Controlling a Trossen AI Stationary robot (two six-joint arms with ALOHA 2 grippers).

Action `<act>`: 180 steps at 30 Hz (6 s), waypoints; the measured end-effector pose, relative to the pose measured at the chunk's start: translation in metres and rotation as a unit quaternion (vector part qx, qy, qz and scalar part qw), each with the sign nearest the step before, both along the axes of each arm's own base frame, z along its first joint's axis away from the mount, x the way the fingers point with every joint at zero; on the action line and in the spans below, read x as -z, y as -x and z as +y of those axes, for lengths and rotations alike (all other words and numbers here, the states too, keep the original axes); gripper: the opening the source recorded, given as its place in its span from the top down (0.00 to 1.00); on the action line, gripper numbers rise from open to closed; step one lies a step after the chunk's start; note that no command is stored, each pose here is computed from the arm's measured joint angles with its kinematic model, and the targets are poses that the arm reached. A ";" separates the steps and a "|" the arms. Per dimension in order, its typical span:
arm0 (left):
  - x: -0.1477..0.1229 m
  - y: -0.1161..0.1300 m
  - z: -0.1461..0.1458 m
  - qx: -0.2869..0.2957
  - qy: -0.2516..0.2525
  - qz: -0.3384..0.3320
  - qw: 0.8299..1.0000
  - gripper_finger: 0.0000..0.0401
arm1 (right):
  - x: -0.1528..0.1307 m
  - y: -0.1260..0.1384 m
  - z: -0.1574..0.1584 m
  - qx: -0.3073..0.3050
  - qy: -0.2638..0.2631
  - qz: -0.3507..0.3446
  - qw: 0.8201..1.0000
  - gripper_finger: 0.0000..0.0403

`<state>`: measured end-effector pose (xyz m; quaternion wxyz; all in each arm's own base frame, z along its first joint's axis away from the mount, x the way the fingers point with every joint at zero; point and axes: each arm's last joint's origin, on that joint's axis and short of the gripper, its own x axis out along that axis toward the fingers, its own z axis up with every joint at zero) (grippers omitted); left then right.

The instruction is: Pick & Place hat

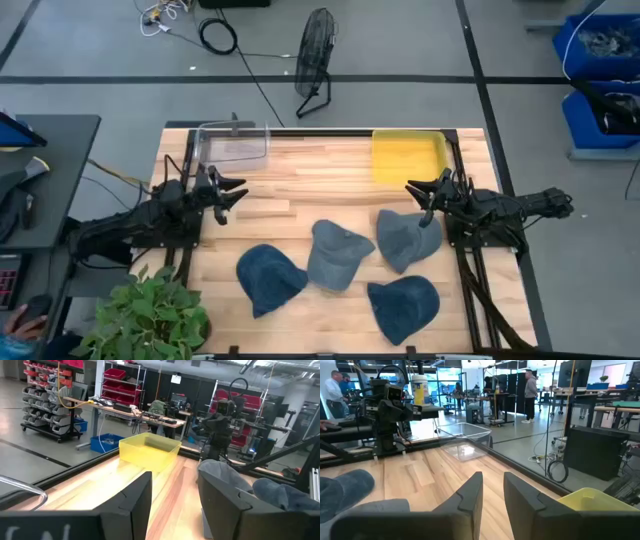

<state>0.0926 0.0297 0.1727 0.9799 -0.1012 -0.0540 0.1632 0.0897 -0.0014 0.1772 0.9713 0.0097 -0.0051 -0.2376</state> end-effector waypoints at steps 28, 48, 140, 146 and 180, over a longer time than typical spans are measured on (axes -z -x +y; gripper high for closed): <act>0.000 0.000 0.000 0.000 0.000 0.000 1.000 0.59 | 0.000 0.000 0.000 0.000 0.000 0.000 1.000 0.79; 0.000 0.000 0.000 0.000 0.000 0.000 1.000 0.59 | 0.000 0.000 0.000 0.000 0.000 0.000 1.000 0.79; 0.000 0.000 0.000 0.000 0.000 0.000 1.000 0.59 | 0.000 0.000 0.000 0.000 0.000 0.000 1.000 0.79; -0.001 0.000 0.000 0.000 0.000 -0.003 1.000 0.59 | 0.000 0.000 0.000 0.000 0.000 0.000 1.000 0.79; -0.023 0.004 0.002 -0.062 -0.095 0.010 0.994 0.59 | 0.000 0.000 0.000 0.000 0.000 0.000 1.000 0.79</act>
